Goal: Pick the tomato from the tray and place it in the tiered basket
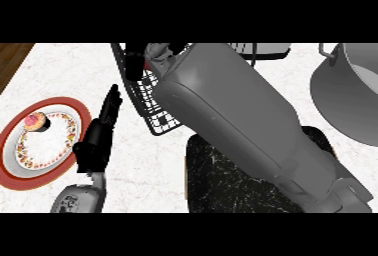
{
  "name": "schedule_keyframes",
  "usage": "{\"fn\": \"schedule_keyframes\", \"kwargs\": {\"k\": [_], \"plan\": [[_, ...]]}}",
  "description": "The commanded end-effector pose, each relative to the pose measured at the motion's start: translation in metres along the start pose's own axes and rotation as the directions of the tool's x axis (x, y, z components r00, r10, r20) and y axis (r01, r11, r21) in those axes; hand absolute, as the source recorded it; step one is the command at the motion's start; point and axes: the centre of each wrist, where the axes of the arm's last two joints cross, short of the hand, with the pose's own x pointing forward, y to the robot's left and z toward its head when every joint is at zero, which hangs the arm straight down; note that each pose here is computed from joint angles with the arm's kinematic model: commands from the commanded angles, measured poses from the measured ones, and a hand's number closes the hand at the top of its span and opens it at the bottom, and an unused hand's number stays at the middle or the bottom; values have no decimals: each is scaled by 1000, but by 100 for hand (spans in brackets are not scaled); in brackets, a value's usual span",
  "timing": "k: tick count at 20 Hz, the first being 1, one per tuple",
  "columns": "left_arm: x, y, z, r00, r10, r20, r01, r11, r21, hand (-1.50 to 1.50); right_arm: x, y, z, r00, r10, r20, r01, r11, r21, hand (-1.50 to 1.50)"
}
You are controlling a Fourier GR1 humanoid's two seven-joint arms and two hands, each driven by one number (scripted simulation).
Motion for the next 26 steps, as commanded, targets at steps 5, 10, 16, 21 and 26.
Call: {"fn": "schedule_keyframes", "kwargs": {"k": [5,10,16,21,26], "plan": [[6,1,-4,1000,-4,-12,4,1000,-7,0,-23,27,-43,997,9,-75,-6,999,46,150],[-8,3,3,1000,-5,-10,5,1000,-19,0,-48,45,-49,948,-259,-185,275,959,68,-150],[13,4,-2,1000,11,-4,-11,1000,-7,0,-59,30,-52,857,-485,-176,487,873,-38,-150],[6,-9,-2,1000,9,-7,-9,1000,17,0,-105,14,-54,757,-618,-210,573,783,-241,-150],[-6,10,-1,1000,-3,-12,3,999,47,0,-164,-7,-46,639,-710,-297,635,704,-317,-150]]}}
